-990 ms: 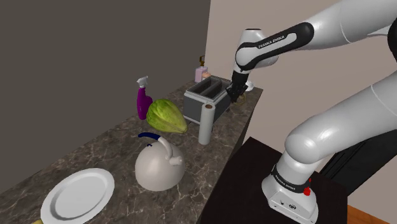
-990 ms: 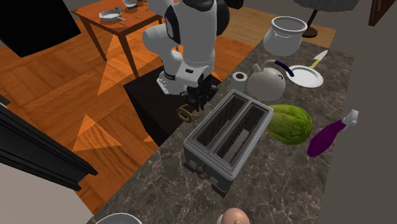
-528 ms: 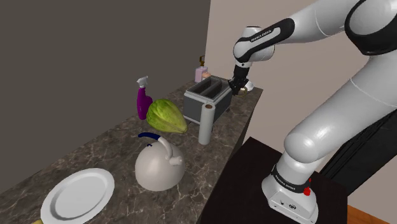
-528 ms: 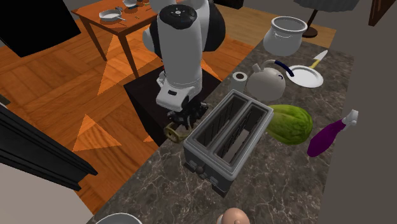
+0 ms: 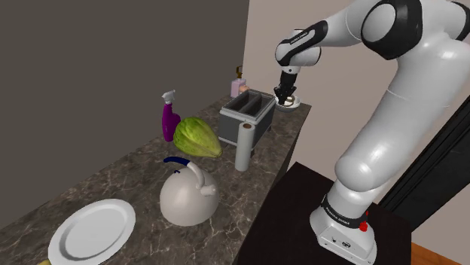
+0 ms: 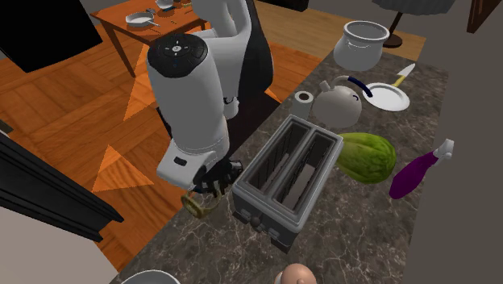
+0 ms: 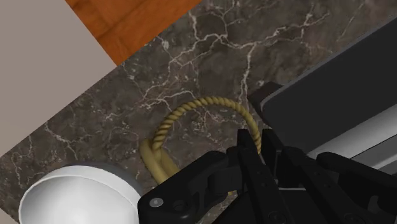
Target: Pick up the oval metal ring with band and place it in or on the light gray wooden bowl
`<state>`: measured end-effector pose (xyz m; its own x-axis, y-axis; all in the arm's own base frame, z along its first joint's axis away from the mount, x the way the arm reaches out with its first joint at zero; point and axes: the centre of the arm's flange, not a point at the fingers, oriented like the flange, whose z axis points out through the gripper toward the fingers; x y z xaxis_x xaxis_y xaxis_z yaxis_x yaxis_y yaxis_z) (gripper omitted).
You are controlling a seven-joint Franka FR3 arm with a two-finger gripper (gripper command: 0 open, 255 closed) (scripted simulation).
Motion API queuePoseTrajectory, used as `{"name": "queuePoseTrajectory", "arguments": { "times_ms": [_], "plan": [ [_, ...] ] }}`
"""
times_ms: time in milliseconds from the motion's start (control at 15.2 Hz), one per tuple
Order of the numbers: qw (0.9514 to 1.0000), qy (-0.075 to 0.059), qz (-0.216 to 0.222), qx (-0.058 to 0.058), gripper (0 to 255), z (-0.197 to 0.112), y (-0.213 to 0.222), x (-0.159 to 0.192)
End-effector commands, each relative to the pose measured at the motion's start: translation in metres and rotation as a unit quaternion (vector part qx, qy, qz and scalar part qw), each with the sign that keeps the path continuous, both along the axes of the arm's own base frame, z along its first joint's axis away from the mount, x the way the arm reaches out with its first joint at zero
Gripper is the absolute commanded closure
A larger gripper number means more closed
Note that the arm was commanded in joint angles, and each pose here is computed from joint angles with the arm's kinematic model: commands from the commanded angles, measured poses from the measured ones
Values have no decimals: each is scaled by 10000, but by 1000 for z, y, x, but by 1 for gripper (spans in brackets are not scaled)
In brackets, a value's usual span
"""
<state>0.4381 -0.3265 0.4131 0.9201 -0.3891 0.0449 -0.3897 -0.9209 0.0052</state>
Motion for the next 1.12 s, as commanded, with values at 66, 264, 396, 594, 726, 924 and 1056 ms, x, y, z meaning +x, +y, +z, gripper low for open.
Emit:
{"name": "queuePoseTrajectory", "arguments": {
  "times_ms": [66,264,396,594,726,924,1056],
  "plan": [
    [10000,-1,10,-2,255,0,-38,17],
    [10000,-1,10,-2,255,0,-75,31],
    [10000,-1,10,-2,255,0,-100,41],
    [10000,-1,10,-2,255,-1,-137,55],
    [10000,-1,10,-2,255,-1,-161,65],
    [10000,-1,10,-2,255,-1,-198,80],
    [10000,-1,10,-1,255,-1,-223,89]
  ]
}}
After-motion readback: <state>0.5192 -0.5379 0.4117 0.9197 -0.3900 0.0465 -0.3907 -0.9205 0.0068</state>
